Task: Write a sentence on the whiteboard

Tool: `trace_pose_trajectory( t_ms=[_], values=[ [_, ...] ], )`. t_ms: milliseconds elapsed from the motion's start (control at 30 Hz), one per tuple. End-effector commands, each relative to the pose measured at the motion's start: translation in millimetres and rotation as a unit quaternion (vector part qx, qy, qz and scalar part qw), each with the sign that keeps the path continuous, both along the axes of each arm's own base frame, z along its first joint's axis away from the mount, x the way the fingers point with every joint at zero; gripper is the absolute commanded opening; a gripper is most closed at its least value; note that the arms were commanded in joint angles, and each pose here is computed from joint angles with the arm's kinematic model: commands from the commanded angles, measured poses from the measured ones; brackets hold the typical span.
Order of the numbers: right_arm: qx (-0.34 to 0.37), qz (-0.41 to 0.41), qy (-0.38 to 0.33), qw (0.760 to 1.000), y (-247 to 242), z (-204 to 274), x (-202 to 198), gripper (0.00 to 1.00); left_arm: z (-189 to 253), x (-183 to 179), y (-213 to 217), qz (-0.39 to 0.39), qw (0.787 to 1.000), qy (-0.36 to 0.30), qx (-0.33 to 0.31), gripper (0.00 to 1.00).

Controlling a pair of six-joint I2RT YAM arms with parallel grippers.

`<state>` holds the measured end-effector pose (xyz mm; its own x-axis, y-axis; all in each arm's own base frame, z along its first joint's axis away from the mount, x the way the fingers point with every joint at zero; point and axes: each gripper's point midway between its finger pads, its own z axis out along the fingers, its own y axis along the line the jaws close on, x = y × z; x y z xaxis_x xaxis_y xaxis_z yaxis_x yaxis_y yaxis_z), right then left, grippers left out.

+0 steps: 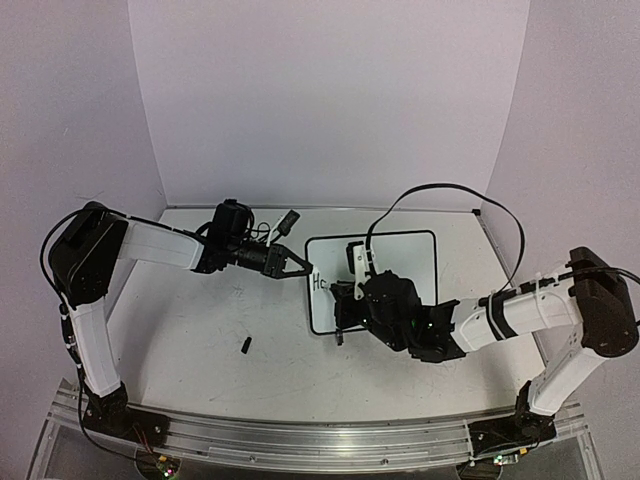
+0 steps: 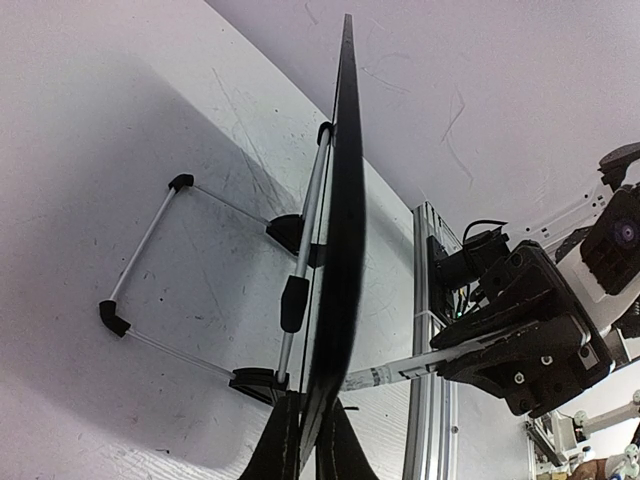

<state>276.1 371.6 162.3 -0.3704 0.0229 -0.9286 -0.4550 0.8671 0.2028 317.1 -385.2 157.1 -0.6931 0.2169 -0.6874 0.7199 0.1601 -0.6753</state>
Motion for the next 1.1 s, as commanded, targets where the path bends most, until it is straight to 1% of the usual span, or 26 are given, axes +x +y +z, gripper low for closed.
trace_pose_trajectory(
  t_ms=[0,567,1067],
  values=[
    [0.006,-0.031,-0.019,0.999,-8,19,8,0.00,19,-15,0,-0.020,1.000,0.011,-0.015,0.00],
    [0.009,-0.036,-0.035,0.999,-4,30,17,0.00,19,-16,-1,-0.022,1.000,0.011,-0.015,0.00],
    [-0.003,-0.019,-0.007,1.000,-5,7,5,0.00,20,-16,-1,-0.022,1.000,0.010,-0.016,0.00]
  ],
)
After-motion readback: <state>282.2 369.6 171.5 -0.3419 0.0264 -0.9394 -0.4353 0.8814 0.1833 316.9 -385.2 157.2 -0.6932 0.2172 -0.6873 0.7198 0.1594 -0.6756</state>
